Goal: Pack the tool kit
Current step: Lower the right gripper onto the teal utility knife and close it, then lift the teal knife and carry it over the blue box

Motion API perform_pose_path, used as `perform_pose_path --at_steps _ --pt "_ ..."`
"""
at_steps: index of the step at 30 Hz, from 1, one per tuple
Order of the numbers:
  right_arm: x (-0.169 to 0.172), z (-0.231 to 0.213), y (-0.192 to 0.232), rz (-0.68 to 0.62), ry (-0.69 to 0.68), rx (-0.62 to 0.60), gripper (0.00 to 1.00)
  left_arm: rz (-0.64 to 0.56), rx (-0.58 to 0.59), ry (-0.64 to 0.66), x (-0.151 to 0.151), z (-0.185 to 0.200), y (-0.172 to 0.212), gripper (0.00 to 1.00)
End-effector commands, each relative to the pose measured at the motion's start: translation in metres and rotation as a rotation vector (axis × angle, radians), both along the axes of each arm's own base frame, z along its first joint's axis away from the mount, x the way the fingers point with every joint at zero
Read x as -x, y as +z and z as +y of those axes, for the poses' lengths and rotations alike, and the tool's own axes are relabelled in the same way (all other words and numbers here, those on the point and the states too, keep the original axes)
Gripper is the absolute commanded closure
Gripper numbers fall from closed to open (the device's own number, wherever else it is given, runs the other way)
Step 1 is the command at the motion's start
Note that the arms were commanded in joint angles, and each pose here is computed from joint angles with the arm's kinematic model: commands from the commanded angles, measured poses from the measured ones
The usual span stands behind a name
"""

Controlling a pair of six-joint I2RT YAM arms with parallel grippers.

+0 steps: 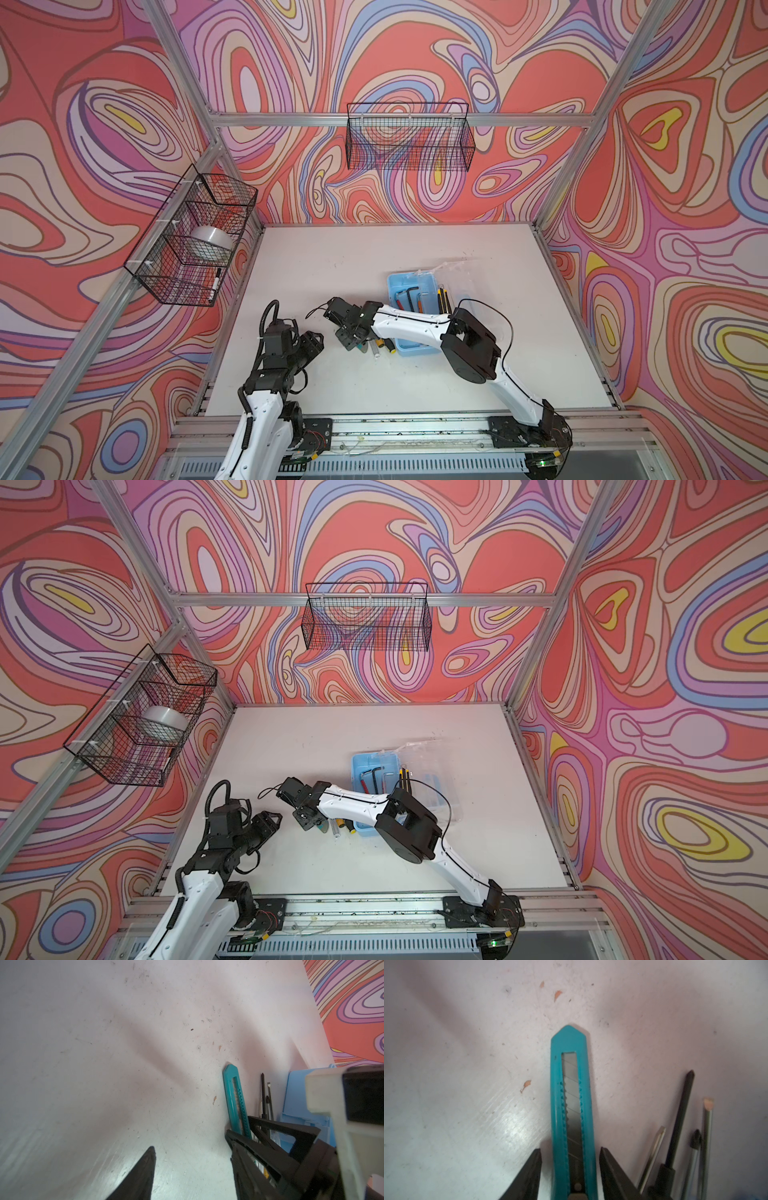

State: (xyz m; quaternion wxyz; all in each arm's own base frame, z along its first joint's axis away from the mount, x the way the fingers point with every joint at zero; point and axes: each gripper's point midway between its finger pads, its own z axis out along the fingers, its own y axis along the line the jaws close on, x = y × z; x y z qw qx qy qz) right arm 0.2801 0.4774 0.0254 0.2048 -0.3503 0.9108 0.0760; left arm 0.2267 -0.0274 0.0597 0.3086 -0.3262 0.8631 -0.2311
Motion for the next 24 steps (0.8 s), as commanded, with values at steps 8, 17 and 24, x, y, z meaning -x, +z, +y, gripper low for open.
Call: perform_pose_path --at_steps 8,17,24 --pt "-0.005 -0.003 -0.016 0.007 -0.010 0.018 0.65 -0.031 -0.012 0.003 -0.006 0.002 0.009 0.41" --pt "-0.011 -0.005 0.009 -0.037 -0.033 -0.011 0.68 -0.030 -0.010 0.001 -0.007 0.002 0.009 0.41" --pt "-0.014 -0.006 0.031 -0.068 -0.050 -0.043 0.72 -0.031 -0.011 0.000 -0.007 0.002 0.009 0.41"
